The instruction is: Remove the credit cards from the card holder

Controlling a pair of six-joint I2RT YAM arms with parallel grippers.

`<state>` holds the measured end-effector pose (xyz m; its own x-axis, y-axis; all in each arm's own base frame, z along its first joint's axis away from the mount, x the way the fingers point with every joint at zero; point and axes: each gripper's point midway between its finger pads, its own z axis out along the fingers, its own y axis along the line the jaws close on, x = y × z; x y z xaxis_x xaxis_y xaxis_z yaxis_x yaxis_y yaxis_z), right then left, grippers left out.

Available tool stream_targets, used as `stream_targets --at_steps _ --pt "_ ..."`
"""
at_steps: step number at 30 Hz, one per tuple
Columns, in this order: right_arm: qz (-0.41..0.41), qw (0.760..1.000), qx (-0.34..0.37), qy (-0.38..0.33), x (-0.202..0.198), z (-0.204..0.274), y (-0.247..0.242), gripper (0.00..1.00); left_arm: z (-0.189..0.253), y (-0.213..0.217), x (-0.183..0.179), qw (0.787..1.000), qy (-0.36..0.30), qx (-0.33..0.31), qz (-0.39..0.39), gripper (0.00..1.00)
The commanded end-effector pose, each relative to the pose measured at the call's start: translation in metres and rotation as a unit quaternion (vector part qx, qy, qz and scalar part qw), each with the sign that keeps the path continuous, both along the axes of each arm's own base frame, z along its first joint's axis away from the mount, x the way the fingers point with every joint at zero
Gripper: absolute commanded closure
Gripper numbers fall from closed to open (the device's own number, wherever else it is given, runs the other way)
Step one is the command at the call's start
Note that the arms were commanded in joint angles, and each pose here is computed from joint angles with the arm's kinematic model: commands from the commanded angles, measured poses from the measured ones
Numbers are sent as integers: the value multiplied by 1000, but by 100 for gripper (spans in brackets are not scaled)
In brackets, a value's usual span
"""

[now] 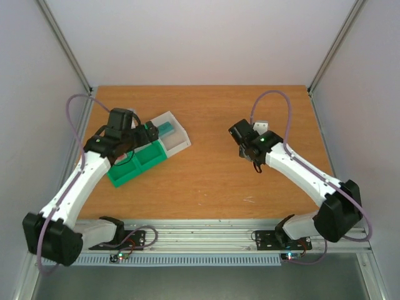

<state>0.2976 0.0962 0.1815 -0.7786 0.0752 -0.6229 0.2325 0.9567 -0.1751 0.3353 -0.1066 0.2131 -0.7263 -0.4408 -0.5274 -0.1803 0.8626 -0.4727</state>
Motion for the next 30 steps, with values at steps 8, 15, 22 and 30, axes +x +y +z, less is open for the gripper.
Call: stream_targets --at_steps 8,15,22,30 --pt "-78 994 -32 73 41 -72 -43 35 35 -10 -108 978 -98 12 -186 1" --pt "-114 985 -40 119 56 -116 -64 44 23 7 -122 979 -113 43 -165 1" --pt "-124 981 -32 148 64 -141 -66 45 25 3 -122 976 -118 38 -178 1" --pt "-121 981 -22 152 72 -144 -61 42 24 1 -123 976 -119 35 -182 1"
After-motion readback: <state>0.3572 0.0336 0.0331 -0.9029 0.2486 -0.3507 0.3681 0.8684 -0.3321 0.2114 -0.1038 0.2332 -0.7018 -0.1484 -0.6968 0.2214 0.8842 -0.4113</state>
